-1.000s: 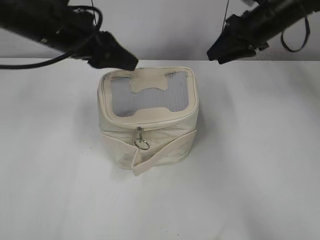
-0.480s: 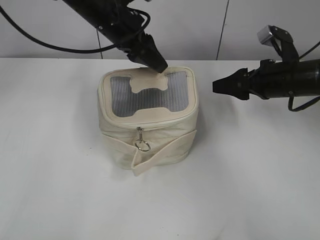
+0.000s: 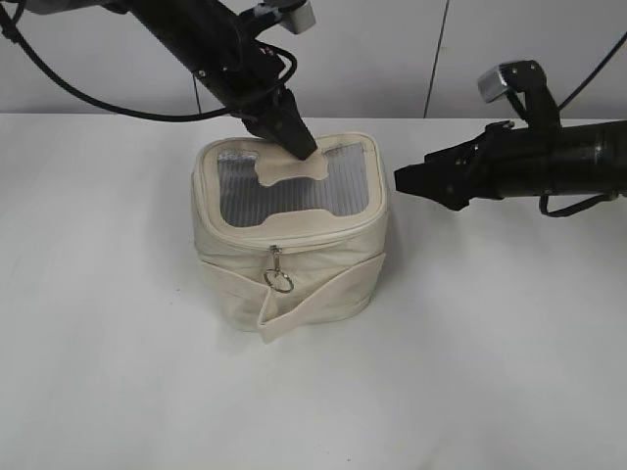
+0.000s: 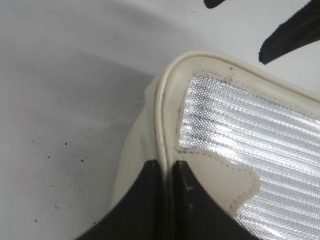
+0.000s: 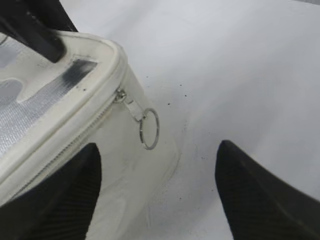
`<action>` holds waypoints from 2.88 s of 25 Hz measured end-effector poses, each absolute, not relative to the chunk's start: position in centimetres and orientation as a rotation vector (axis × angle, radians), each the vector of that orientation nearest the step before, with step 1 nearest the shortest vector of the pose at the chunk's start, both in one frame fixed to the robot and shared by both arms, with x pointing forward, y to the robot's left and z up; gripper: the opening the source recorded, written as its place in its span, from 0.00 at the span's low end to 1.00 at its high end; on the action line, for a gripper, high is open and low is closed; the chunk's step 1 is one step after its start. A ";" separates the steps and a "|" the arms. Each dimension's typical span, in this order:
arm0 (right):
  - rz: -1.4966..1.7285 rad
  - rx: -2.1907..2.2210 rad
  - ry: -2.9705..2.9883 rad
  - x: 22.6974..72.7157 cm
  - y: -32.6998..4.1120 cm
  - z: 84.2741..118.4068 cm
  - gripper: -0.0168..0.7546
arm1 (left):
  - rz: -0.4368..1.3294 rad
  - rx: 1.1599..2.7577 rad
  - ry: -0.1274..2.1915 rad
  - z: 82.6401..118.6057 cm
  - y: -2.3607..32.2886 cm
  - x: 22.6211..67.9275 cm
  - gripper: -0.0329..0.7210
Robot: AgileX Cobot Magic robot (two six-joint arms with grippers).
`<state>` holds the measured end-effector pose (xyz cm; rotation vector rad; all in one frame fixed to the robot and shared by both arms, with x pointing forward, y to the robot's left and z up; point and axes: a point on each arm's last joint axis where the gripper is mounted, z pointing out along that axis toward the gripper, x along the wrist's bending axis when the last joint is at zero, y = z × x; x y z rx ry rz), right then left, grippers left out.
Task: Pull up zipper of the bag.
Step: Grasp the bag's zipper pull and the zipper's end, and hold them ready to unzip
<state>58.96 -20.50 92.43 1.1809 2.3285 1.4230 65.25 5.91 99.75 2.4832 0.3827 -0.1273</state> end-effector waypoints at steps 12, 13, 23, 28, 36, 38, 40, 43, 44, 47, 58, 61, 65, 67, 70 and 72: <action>1.329 1.027 2.429 59.3 -18.1 89.1 0.71 | -0.129 2.484 0.390 99.7 5.9 65.3 0.10; 1.330 1.024 2.428 59.6 -18.1 89.0 0.71 | -0.129 2.484 0.391 99.7 5.9 65.3 0.10; 1.361 0.969 2.407 61.9 -17.0 88.8 0.54 | -0.129 2.484 0.391 99.7 5.9 65.3 0.10; 1.372 0.929 2.425 62.0 -15.6 88.8 0.13 | -0.127 2.487 0.391 99.7 5.9 65.3 0.10; 1.295 1.132 2.440 60.5 -16.6 89.4 0.04 | -0.125 2.484 0.408 99.7 5.9 65.3 0.10; 1.290 1.161 2.427 59.3 -17.3 90.3 0.04 | -0.131 2.480 0.432 99.7 5.9 65.3 0.10; 1.286 1.180 2.426 57.8 -17.8 91.0 0.04 | -0.138 2.477 0.454 99.7 5.9 65.3 0.10; 1.287 1.242 2.426 55.4 -18.4 91.7 0.04 | -0.147 2.472 0.482 99.7 5.9 65.3 0.10; 1.295 1.258 2.418 54.7 -18.6 92.1 0.04 | -0.150 2.470 0.494 99.7 5.9 65.3 0.10; 1.309 1.325 2.429 52.4 -18.7 92.7 0.04 | -0.159 2.460 0.539 99.7 5.9 65.4 0.10; 1.280 1.167 2.684 46.2 -9.5 93.4 0.04 | -0.188 2.454 0.561 99.8 4.9 64.8 0.10; 1.270 1.111 2.725 46.3 -6.2 93.0 0.04 | -0.201 2.468 0.552 99.7 4.5 64.4 0.10; 1.261 1.176 2.722 47.2 -4.6 92.2 0.04 | -0.217 2.460 0.620 99.7 4.5 64.4 0.10; 1.274 1.188 2.705 47.6 -4.2 92.5 0.04 | -0.215 2.448 0.670 99.7 4.5 64.5 0.10; 1.287 1.228 2.671 48.3 -3.7 92.8 0.04 | -0.200 2.417 0.778 99.7 4.6 64.9 0.10; 1.293 1.247 2.646 48.6 -3.6 93.1 0.04 | -0.187 2.385 0.862 99.7 4.6 65.1 0.10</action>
